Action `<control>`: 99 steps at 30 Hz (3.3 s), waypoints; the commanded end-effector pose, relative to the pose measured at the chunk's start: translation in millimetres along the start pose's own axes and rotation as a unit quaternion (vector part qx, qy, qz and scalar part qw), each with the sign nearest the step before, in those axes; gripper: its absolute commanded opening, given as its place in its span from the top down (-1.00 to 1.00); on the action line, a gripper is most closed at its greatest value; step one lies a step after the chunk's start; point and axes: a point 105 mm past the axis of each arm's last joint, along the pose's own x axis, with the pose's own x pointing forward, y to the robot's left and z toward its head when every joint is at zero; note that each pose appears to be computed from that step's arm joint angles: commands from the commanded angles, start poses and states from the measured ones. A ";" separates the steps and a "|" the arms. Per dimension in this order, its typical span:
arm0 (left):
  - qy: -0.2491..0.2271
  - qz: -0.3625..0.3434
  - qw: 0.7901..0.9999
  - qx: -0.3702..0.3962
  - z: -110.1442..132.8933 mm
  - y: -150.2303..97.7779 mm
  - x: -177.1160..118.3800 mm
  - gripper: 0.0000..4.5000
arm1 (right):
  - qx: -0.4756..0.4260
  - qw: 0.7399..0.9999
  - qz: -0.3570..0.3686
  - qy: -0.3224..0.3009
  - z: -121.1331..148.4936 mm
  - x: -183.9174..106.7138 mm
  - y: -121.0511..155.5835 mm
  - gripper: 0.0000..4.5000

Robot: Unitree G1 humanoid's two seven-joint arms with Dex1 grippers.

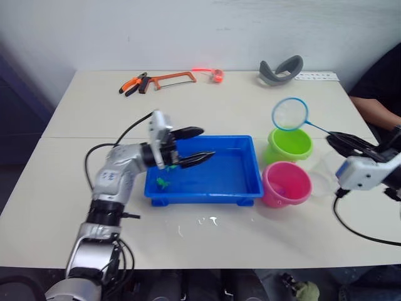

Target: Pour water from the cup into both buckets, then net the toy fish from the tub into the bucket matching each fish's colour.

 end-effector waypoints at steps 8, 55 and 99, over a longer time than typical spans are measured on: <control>-0.025 0.113 0.992 0.044 19.3 2.4 -71.4 -0.99 | 0.249 0.961 0.106 -0.057 46.8 39.5 50.6 1.00; 0.140 0.158 0.977 0.022 5.2 0.5 -139.6 -0.99 | 0.223 0.947 0.228 -0.040 69.7 146.7 119.5 1.00; 0.012 -0.053 0.998 0.014 2.2 -6.3 13.1 -0.99 | -0.090 0.971 -0.003 0.220 -59.9 -65.5 -35.6 1.00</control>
